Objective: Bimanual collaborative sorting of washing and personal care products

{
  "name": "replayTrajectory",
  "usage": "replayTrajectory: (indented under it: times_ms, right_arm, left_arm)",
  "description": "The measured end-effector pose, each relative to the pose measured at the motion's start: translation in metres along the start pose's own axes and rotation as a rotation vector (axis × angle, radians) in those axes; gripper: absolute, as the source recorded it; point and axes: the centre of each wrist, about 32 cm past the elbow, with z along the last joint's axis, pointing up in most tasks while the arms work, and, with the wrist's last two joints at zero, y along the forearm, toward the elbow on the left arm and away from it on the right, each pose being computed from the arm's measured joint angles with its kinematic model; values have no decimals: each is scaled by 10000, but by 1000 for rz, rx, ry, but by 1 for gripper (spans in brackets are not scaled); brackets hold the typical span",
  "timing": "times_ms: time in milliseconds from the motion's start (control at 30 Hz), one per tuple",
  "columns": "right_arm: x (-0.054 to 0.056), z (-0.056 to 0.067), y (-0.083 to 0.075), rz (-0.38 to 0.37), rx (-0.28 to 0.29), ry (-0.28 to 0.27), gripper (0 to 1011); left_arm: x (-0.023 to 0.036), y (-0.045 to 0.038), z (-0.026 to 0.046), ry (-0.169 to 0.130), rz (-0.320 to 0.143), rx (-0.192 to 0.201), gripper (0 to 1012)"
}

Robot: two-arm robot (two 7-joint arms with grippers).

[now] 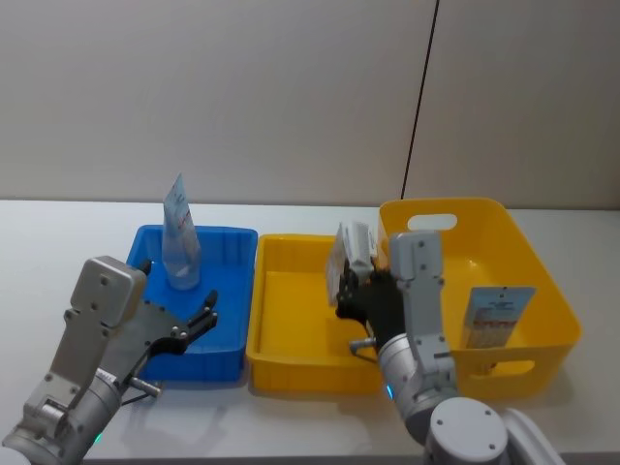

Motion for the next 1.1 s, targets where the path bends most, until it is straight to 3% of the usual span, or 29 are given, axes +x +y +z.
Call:
replayTrajectory:
  times_ms: [367, 567, 867, 1100]
  right_arm:
    - [100, 207, 4, -30, 170, 47, 214]
    - [204, 318, -7, -101, 244, 53, 213]
    - [328, 393, -34, -206, 283, 37, 213]
    - [419, 435, -56, -297, 251, 6, 213]
  left_arm:
    - [0, 0, 0, 0, 0, 0, 1001]
    - [0, 0, 0, 0, 0, 0, 1002]
    - [0, 0, 0, 0, 0, 0, 1001]
    - [0, 0, 0, 0, 0, 0, 1001]
